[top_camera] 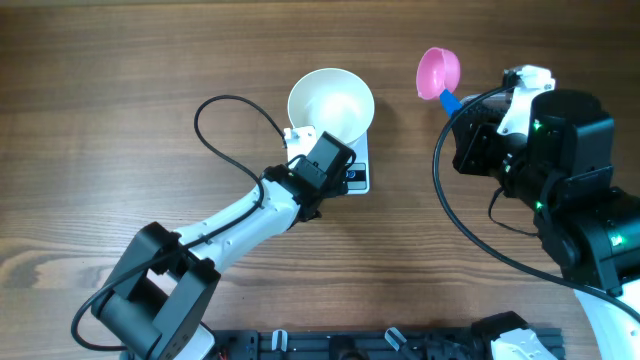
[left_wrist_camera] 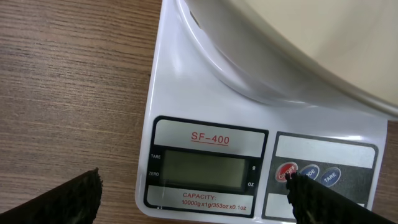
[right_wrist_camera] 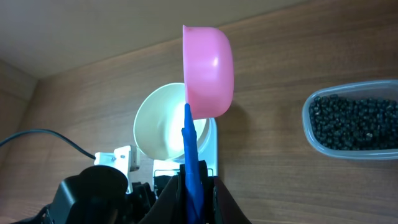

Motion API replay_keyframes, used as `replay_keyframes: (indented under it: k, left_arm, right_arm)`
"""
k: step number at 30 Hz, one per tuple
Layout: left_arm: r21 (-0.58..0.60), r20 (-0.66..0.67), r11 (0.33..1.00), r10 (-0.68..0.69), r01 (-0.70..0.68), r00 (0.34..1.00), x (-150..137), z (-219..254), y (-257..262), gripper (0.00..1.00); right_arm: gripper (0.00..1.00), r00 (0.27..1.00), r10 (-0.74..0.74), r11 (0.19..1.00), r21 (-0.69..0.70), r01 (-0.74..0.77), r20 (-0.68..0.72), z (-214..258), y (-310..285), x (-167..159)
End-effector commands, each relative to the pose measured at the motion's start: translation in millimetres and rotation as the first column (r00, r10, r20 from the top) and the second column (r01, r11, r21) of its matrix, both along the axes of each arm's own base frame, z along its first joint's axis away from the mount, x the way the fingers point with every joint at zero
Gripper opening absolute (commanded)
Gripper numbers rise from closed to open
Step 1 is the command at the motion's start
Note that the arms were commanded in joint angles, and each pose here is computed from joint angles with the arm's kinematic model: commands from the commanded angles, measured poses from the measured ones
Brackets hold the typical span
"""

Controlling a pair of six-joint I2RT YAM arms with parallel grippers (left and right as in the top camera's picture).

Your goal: Scoop item into bowl and weigh 150g on scale

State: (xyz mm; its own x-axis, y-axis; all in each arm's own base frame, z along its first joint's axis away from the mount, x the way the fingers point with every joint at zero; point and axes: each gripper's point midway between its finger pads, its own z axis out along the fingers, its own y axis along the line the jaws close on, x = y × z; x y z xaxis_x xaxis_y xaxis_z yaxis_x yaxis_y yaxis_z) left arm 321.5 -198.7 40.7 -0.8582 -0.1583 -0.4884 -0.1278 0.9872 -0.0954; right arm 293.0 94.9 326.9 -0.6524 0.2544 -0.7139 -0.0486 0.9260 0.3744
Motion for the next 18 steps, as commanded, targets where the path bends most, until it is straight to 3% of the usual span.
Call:
replay_keyframes:
  k: [1,10,18]
  left_arm:
    - [0.003,0.002,1.000,0.030,-0.030,1.000,0,-2,4,1.00]
    - [0.019,-0.048,1.000,0.022,-0.021,0.999,-4,-22,3,1.00]
    - [-0.043,-0.053,0.999,-0.005,0.003,0.999,-3,-21,-10,1.00]
  right_arm:
    - [0.04,1.000,0.016,1.000,-0.005,-0.016,0.026,7,1,2]
    - [0.04,0.999,0.016,1.000,-0.005,-0.016,0.030,8,1,3]
    - [0.04,0.999,0.016,1.000,-0.001,-0.016,0.042,11,2,4]
